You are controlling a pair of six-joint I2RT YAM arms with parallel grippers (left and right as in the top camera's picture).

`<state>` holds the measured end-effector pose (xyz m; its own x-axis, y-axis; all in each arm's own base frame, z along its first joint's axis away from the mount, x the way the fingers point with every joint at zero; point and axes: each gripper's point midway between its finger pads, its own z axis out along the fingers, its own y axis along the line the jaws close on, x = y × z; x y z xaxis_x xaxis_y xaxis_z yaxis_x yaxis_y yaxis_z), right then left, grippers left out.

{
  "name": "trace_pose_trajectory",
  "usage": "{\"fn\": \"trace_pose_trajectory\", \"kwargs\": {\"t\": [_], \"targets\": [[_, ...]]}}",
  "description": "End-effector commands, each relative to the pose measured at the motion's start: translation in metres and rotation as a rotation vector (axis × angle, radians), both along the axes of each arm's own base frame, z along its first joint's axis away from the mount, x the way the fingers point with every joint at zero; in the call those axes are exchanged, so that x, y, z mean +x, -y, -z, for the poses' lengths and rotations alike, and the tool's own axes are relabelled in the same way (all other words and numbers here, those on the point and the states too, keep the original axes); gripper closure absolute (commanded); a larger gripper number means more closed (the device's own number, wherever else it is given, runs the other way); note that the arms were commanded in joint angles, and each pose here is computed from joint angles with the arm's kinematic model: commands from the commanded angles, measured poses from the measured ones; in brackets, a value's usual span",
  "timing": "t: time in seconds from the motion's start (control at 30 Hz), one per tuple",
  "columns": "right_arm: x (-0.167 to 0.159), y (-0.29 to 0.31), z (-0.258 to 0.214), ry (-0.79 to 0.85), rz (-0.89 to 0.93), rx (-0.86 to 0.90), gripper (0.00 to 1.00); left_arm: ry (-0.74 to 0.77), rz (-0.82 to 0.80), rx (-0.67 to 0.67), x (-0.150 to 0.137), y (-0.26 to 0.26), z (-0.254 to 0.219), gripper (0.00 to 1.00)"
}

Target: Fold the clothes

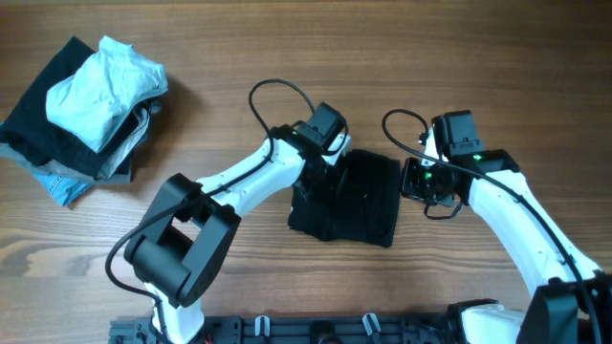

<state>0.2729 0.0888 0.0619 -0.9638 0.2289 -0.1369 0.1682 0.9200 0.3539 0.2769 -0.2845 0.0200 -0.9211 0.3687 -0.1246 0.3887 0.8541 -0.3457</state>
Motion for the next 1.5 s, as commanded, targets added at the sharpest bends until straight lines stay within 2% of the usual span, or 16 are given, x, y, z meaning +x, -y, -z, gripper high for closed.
{"fn": "trace_pose_trajectory", "kwargs": {"t": [0.0, 0.13, 0.3, 0.4, 0.53, 0.6, 0.63, 0.67, 0.73, 0.87, 0.97, 1.03, 1.1, 1.23, 1.37, 1.47], "targets": [[0.001, -0.034, -0.025, 0.061, -0.127, 0.197, 0.81, -0.094, -0.036, 0.074, -0.008, -0.018, -0.005, 0.66], [-0.001, -0.050, -0.031, 0.074, -0.168, 0.261, 0.81, -0.071, -0.094, 0.054, 0.011, -0.033, -0.069, 0.47], [-0.014, -0.074, -0.018, 0.085, -0.258, 0.269, 0.80, -0.006, -0.198, 0.006, 0.034, -0.065, -0.121, 0.33], [-0.025, -0.089, -0.001, 0.059, -0.265, 0.286, 0.79, -0.030, -0.285, 0.020, 0.040, -0.098, -0.126, 0.37], [-0.041, -0.104, 0.034, 0.002, -0.267, 0.297, 0.79, -0.093, -0.372, 0.037, 0.042, -0.137, -0.125, 0.55], [-0.042, -0.097, 0.056, -0.029, -0.230, 0.235, 0.80, -0.110, -0.300, -0.053, 0.039, -0.129, -0.131, 0.53], [-0.040, -0.085, 0.069, -0.062, -0.157, 0.172, 0.85, -0.115, -0.282, -0.085, 0.038, -0.124, -0.134, 0.49], [-0.038, -0.070, 0.083, -0.104, -0.050, 0.100, 0.89, -0.120, -0.273, -0.099, 0.036, -0.121, -0.136, 0.47], [-0.034, -0.056, 0.090, -0.134, 0.056, 0.073, 0.91, -0.128, -0.261, -0.094, 0.030, -0.118, -0.138, 0.44], [-0.010, -0.057, 0.060, -0.045, 0.014, 0.168, 0.87, -0.159, -0.231, -0.078, 0.015, -0.113, -0.140, 0.42], [0.014, -0.046, 0.003, 0.095, 0.021, 0.204, 0.82, -0.187, -0.225, -0.065, 0.008, -0.113, -0.139, 0.43], [0.027, -0.034, -0.034, 0.208, 0.061, 0.223, 0.74, -0.192, -0.220, -0.063, 0.005, -0.111, -0.139, 0.50], [0.036, -0.023, -0.070, 0.340, 0.085, 0.237, 0.69, -0.193, -0.194, -0.061, 0.001, -0.104, -0.139, 0.63], [0.038, -0.008, -0.092, 0.424, 0.127, 0.217, 0.65, -0.227, -0.153, -0.035, -0.019, -0.083, -0.130, 0.83], [0.036, -0.002, -0.085, 0.402, 0.147, 0.182, 0.66, -0.292, -0.191, 0.012, -0.042, -0.066, -0.096, 0.93], [0.031, 0.004, -0.078, 0.374, 0.166, 0.147, 0.67, -0.339, -0.247, 0.039, -0.060, -0.061, -0.059, 0.96]]}}
